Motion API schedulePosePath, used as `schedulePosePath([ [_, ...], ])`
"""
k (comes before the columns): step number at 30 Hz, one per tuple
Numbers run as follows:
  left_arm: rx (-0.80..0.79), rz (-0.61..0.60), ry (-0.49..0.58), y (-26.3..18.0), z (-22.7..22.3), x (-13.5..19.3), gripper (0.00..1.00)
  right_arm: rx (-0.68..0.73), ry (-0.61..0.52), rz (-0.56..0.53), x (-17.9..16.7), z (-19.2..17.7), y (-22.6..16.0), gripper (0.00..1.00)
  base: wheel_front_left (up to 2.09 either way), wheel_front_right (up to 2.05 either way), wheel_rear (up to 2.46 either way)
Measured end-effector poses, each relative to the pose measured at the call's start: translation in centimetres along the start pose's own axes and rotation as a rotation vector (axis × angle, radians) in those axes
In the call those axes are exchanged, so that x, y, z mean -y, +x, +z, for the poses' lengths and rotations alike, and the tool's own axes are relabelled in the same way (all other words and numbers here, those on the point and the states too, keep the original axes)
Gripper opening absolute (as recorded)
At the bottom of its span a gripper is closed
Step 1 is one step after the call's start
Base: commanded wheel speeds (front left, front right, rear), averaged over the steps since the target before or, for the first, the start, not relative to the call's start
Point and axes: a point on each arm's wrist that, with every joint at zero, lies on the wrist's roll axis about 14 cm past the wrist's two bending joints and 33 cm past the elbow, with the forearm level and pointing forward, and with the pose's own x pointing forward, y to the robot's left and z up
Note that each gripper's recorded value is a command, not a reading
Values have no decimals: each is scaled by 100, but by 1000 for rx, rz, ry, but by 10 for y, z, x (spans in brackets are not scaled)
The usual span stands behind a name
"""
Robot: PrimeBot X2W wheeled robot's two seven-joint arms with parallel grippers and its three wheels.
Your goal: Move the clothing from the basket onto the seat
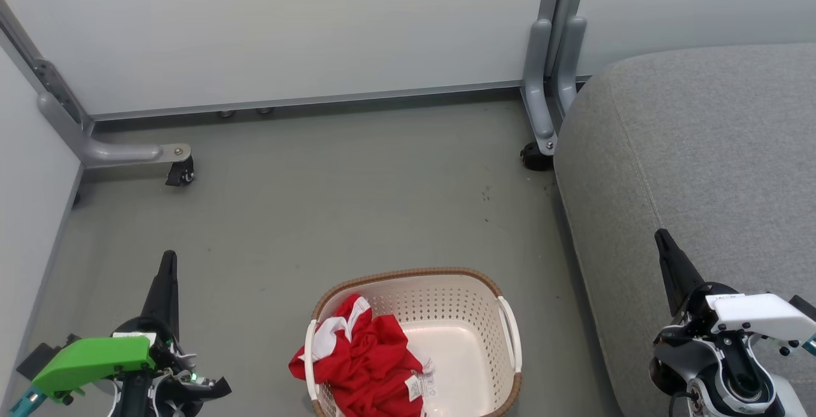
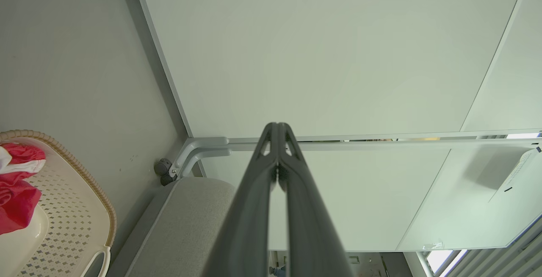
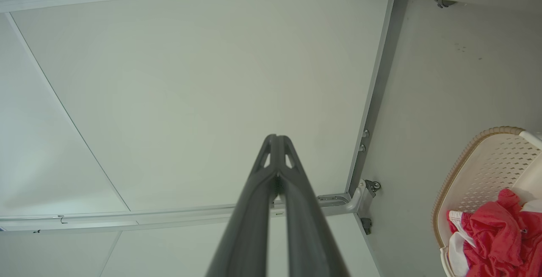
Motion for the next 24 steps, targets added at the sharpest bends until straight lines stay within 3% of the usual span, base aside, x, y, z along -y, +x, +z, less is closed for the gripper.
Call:
schedulePosePath([
  [17,0,0,0,0,0,0,0,0,0,0,0,0,0,0,0,0,0],
  [18,0,2,-1,0,0,-1,100,0,1,-2,1,0,0,100,0,0,0],
  [24,0,78,-11,-10,-3,-26,100,4,15,-72,25,-2,-11,100,0,0,0],
])
